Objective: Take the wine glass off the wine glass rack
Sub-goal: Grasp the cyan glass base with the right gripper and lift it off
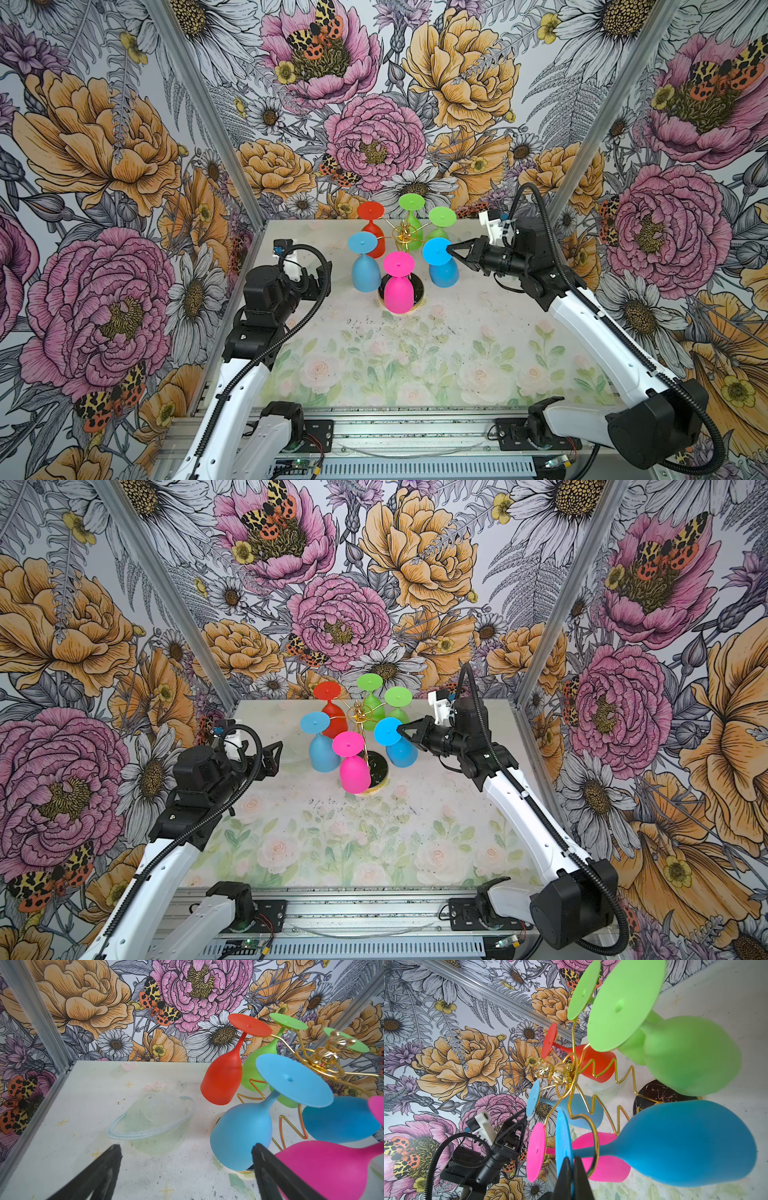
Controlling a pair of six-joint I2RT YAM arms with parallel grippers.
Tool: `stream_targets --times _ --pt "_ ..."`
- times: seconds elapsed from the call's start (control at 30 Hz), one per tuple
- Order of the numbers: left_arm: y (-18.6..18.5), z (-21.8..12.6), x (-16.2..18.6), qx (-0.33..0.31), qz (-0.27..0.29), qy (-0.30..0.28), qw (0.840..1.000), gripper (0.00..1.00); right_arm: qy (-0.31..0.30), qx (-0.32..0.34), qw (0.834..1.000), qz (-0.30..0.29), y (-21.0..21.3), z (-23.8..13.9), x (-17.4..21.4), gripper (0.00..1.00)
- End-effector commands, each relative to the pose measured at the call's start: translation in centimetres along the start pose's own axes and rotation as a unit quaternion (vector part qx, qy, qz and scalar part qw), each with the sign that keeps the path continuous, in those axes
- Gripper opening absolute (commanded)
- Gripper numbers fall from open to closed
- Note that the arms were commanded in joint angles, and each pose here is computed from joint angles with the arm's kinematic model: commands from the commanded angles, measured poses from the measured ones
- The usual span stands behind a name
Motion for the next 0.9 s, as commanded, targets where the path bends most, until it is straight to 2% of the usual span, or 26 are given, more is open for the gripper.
stream_targets --times 0.0,0.87 --pt "-0.4 -0.2 0.2 0.008 -0.001 -0.001 1.000 0.99 0.000 -0.037 0.999 0.002 1.8 -0.6 0.3 0.00" --pt "-0.4 -0.4 0.1 0.007 0.002 -0.004 1.000 0.99 -0.011 -0.072 0.997 0.032 2.9 0.7 -0.9 0.00"
Point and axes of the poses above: each gripper's point midway between its finger pads, its own z axis out along the fingers, its own y axis along the line the jaws close on, x = y × z, the point moved 2 cm from there along -z, back along the fingers, and after that the axes turned 12 degrees about z, right-handed, at the moved point
